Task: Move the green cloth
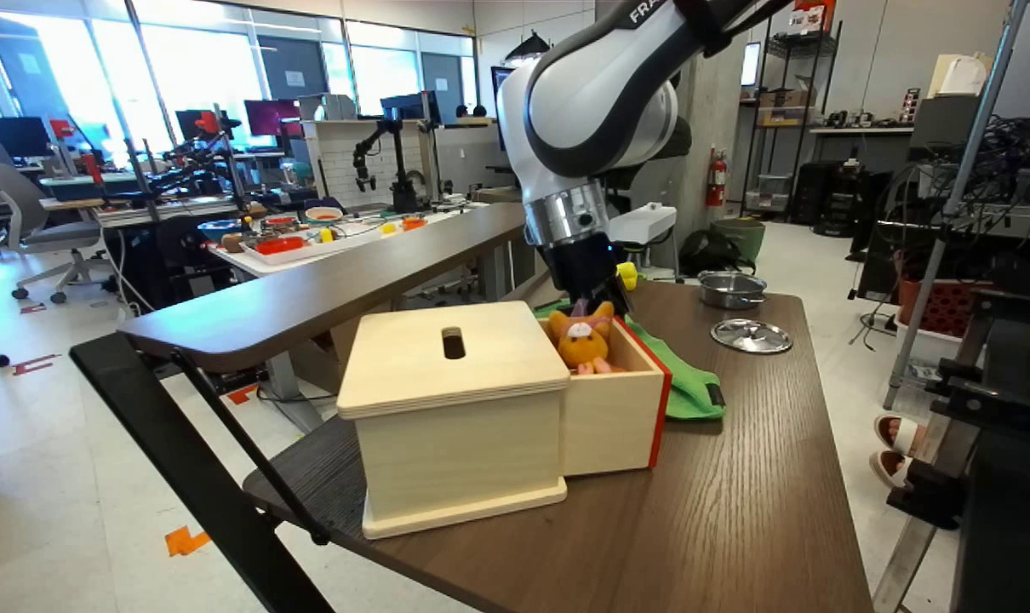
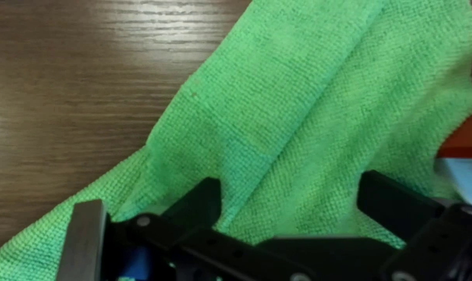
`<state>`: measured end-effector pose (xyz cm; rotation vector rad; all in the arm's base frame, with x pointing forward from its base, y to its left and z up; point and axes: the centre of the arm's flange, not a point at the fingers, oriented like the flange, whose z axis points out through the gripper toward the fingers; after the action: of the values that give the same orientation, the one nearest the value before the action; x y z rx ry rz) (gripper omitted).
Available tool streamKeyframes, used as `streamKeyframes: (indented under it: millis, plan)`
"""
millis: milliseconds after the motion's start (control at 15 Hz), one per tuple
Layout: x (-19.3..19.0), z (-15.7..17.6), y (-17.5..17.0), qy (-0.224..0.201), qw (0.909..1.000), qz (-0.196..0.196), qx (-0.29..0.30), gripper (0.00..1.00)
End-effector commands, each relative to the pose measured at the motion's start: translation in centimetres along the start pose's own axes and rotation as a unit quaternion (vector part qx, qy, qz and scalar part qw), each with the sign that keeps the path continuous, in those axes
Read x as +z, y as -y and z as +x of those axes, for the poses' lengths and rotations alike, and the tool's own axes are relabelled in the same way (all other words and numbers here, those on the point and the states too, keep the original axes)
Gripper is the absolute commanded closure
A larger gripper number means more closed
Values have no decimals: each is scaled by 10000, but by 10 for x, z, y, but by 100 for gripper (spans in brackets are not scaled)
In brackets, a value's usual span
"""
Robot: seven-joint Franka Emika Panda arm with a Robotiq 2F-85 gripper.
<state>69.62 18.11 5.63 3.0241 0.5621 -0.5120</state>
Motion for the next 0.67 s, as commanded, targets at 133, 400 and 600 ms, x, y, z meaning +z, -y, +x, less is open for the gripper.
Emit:
streamKeyframes:
  millis: [133,400,600]
  plan:
    - [-18,-33,17,185,9998,-123,-18,0]
    - [-19,-50,13,235,9995,-143,163,0]
    - [-10,-59,8,285,9991,-36,326,0]
